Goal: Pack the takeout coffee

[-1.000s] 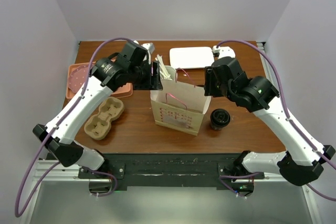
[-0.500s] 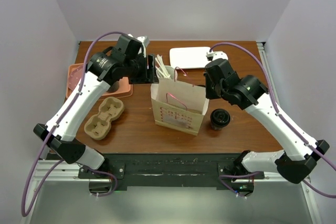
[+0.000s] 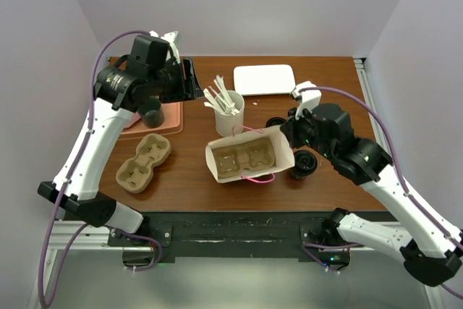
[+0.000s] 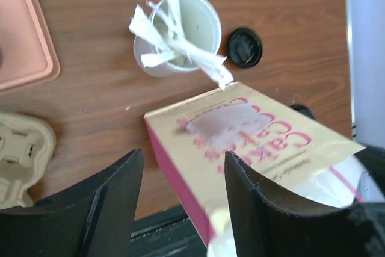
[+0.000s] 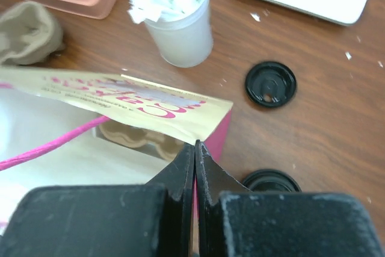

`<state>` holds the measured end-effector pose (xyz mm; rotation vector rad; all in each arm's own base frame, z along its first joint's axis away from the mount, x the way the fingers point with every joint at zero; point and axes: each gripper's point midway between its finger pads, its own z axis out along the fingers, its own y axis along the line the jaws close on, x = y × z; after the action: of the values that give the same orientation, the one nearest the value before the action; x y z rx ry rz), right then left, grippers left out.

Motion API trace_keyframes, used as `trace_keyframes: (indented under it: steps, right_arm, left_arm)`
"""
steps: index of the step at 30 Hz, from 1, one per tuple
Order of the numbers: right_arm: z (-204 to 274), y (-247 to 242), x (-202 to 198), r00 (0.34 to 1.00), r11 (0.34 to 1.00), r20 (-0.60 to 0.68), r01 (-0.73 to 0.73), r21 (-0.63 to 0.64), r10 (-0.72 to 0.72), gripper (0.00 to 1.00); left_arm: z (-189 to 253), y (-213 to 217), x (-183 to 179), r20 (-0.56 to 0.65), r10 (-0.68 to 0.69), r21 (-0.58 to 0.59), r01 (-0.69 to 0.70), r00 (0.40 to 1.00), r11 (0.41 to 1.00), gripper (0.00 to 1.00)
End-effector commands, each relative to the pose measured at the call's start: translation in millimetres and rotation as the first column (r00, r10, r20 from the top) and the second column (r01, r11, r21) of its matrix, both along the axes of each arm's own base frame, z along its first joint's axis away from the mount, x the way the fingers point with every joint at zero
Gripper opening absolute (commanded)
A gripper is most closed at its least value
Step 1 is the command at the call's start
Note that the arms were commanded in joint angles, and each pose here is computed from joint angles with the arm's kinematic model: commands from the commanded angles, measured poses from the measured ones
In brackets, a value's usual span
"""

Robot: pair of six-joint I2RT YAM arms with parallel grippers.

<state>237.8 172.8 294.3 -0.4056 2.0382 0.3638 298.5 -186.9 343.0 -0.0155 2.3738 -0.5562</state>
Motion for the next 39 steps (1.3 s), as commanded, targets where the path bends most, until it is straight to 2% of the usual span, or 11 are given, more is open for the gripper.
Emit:
trace_keyframes:
  steps: [1, 4, 8, 14, 18, 23, 30, 34, 37, 38, 39]
  right_arm:
    - [23, 11, -3, 0.98, 0.99, 0.176, -0.109, 0.088, 0.092, 0.0]
    - [27, 11, -12, 0.976, 0.984, 0.192, -0.129, 0.126, 0.104, 0.0]
    - [15, 11, -23, 0.98, 0.978, 0.149, -0.152, 0.145, 0.13, 0.0]
    - [9, 9, -37, 0.967, 0.962, 0.197, -0.197, 0.188, 0.16, 0.0]
    - [-1, 8, -37, 0.973, 0.969, 0.159, -0.192, 0.157, 0.167, 0.0]
    - [2, 1, -39, 0.968, 0.968, 0.206, -0.178, 0.175, 0.141, 0.0]
    - [1, -4, -37, 0.975, 0.975, 0.188, -0.146, 0.165, 0.114, 0.0]
    - [6, -2, -27, 0.991, 0.98, 0.124, -0.078, 0.181, 0.056, 0.0]
    - [3, 1, -17, 0.999, 0.981, 0.044, 0.003, 0.194, -0.012, 0.0]
    - [7, -5, -14, 0.998, 0.981, 0.026, 0.051, 0.186, -0.057, 0.0]
    - [6, -4, -11, 0.997, 0.98, 0.002, 0.073, 0.183, -0.074, 0.0]
  left_arm:
    - [31, -10, -10, 0.093, -0.063, -0.102, 0.072, 0.994, 0.992, 0.61]
    - [21, -14, -16, 0.081, -0.084, -0.128, 0.094, 0.993, 0.987, 0.61]
    - [-7, -7, -19, 0.05, -0.071, -0.089, 0.075, 0.996, 0.993, 0.61]
    - [-25, -7, -15, 0.027, -0.074, -0.064, 0.075, 0.997, 0.995, 0.61]
    - [-27, -7, -8, 0.03, -0.07, -0.048, 0.071, 0.997, 0.996, 0.61]
    - [-28, -7, -2, 0.051, -0.058, -0.049, 0.061, 0.997, 0.997, 0.61]
    - [-27, -7, 5, 0.062, -0.039, -0.046, 0.041, 0.997, 0.998, 0.61]
    - [-22, -6, 6, 0.064, -0.024, -0.066, 0.029, 0.998, 0.997, 0.62]
    - [-18, 0, 9, 0.06, 0.037, -0.108, -0.03, 0.998, 0.994, 0.64]
    - [-18, 6, 10, 0.048, 0.09, -0.125, -0.084, 0.995, 0.989, 0.69]
    - [-18, 10, 11, 0.042, 0.117, -0.132, -0.111, 0.992, 0.985, 0.79]
